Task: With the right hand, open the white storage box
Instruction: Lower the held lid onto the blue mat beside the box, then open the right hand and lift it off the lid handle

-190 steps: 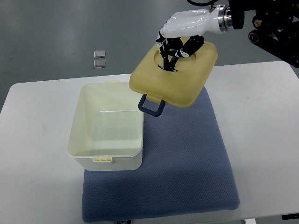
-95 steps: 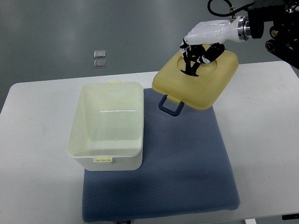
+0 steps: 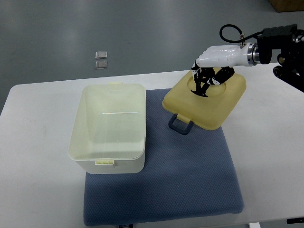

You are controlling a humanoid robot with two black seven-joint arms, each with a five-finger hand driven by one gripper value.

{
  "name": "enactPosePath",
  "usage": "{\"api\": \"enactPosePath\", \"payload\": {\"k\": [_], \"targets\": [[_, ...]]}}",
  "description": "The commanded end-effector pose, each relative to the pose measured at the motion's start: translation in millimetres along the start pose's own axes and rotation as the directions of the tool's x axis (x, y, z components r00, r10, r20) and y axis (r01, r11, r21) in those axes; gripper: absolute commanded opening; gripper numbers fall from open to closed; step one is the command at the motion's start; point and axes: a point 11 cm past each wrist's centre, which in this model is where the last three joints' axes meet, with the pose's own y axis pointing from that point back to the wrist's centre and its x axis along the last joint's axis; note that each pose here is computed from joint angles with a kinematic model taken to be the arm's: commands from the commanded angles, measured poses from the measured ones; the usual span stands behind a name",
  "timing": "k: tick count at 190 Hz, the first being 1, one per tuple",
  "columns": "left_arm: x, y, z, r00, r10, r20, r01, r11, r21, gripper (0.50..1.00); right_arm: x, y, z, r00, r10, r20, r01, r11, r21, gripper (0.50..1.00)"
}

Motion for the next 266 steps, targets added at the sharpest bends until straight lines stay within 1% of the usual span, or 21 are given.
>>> {"api": "enactPosePath", "payload": {"k": [1, 14, 44, 62, 81, 153, 177, 232, 239, 246, 255, 259, 260, 261, 262, 263, 264, 265, 266], "targets": [[0, 0, 0, 1.0, 0.0, 0.001, 0.0, 1.0, 0.001, 1.0, -10, -1, 0, 1.0, 0.004, 0.009, -0.004, 1.0, 0.003, 0.5], [0, 0, 0, 1.0, 0.0, -0.001, 0.0, 1.0, -0.001, 1.0, -14, -5, -2, 1.0, 0.004, 0.013, -0.004, 1.0, 0.01, 0.5], [0, 0, 0, 1.0, 0.0, 0.001, 0.0, 1.0, 0.001, 1.0, -26, -29, -25, 1.0, -0.012, 0.028, 0.01, 0.997, 0.073, 0.5], [0, 0, 0, 1.0, -0.001, -0.001, 0.001, 1.0, 0.001, 1.0, -36, -32, -27, 0.999, -0.014, 0.04, 0.011, 0.997, 0.077, 0.5], [0, 0, 0, 1.0, 0.0, -0.001, 0.0, 1.0, -0.001, 1.0, -37, -39, -34, 0.999, -0.007, 0.038, 0.003, 0.995, 0.095, 0.5], [0, 0, 0, 1.0, 0.0, 0.001, 0.0, 1.0, 0.001, 1.0, -55, -44, -36, 0.998, -0.021, 0.059, 0.015, 0.995, 0.097, 0.5], [0, 0, 0, 1.0, 0.0, -0.001, 0.0, 1.0, -0.001, 1.0, -57, -43, -32, 0.998, -0.017, 0.062, 0.012, 0.997, 0.08, 0.5], [0, 0, 0, 1.0, 0.0, -0.001, 0.0, 1.0, 0.001, 1.0, -59, -43, -33, 0.997, -0.02, 0.069, 0.014, 0.996, 0.089, 0.5], [0, 0, 0, 1.0, 0.0, 0.001, 0.0, 1.0, 0.001, 1.0, -59, -44, -34, 0.997, -0.02, 0.071, 0.014, 0.996, 0.093, 0.511], [0, 0, 0, 1.0, 0.0, 0.001, 0.0, 1.0, 0.001, 1.0, -58, -43, -34, 0.997, -0.019, 0.07, 0.013, 0.996, 0.093, 0.531], [0, 0, 0, 1.0, 0.0, 0.001, 0.0, 1.0, -0.001, 1.0, -58, -43, -34, 0.997, -0.019, 0.071, 0.012, 0.995, 0.095, 0.539], [0, 0, 0, 1.0, 0.0, 0.001, 0.0, 1.0, -0.001, 1.0, -57, -43, -34, 0.997, -0.017, 0.071, 0.01, 0.995, 0.095, 0.56], [0, 0, 0, 1.0, 0.0, 0.001, 0.0, 1.0, 0.001, 1.0, -57, -43, -34, 0.997, -0.017, 0.071, 0.01, 0.995, 0.095, 0.574], [0, 0, 0, 1.0, 0.0, 0.001, 0.0, 1.0, 0.001, 1.0, -57, -43, -34, 0.997, -0.017, 0.071, 0.01, 0.995, 0.095, 0.574], [0, 0, 0, 1.0, 0.0, -0.002, 0.0, 1.0, -0.001, 1.0, -57, -43, -34, 0.997, -0.016, 0.072, 0.009, 0.995, 0.096, 0.588], [0, 0, 0, 1.0, 0.0, -0.002, 0.0, 1.0, -0.001, 1.0, -57, -43, -34, 0.997, -0.016, 0.072, 0.009, 0.995, 0.096, 0.588], [0, 0, 0, 1.0, 0.0, -0.001, 0.0, 1.0, -0.001, 1.0, -57, -43, -34, 0.997, -0.018, 0.075, 0.011, 0.995, 0.097, 0.602], [0, 0, 0, 1.0, 0.0, -0.001, 0.0, 1.0, -0.001, 1.0, -57, -43, -34, 0.997, -0.018, 0.075, 0.011, 0.995, 0.097, 0.603], [0, 0, 0, 1.0, 0.0, -0.001, 0.0, 1.0, -0.001, 1.0, -57, -43, -34, 0.997, -0.018, 0.075, 0.011, 0.995, 0.097, 0.615]]}}
